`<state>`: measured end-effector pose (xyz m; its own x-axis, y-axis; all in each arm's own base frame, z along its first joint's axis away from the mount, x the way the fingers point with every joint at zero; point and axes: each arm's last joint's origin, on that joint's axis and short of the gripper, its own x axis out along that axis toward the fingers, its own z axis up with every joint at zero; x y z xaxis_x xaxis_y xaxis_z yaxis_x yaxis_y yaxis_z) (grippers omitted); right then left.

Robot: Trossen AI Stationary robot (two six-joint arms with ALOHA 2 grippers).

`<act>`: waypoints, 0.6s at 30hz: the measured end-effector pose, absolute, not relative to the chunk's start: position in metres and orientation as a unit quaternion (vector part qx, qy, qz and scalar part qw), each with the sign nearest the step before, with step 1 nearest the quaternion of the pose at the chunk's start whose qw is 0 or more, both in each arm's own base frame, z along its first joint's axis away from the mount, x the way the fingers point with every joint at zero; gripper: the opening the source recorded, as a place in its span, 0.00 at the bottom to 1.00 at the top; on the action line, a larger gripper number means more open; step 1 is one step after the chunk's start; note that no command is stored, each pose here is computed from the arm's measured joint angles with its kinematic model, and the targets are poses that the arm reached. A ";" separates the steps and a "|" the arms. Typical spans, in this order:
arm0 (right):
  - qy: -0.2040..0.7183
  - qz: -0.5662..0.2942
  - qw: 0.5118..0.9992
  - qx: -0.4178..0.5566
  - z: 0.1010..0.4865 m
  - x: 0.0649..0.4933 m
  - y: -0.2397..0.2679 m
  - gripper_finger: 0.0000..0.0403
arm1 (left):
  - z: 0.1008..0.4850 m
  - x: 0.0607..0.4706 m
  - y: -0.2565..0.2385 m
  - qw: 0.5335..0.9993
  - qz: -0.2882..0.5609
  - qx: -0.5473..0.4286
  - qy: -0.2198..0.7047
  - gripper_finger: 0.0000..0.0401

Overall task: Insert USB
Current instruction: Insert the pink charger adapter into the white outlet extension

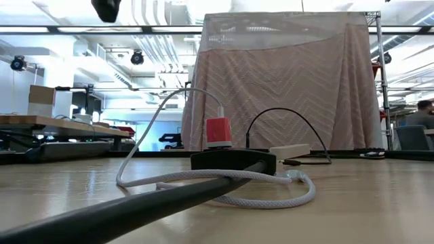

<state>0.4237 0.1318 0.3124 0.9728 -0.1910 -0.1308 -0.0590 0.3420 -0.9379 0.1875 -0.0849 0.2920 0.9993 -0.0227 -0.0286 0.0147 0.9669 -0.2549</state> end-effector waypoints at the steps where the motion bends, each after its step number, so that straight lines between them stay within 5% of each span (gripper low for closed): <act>1: 0.110 -0.042 0.815 -0.567 0.312 0.424 0.131 0.58 | 0.293 0.189 -0.085 0.991 -0.008 -0.129 0.013 0.45; 18: 0.092 -0.077 0.810 -0.574 0.320 0.425 0.129 0.27 | 0.303 0.205 -0.086 0.991 0.015 -0.133 -0.013 0.45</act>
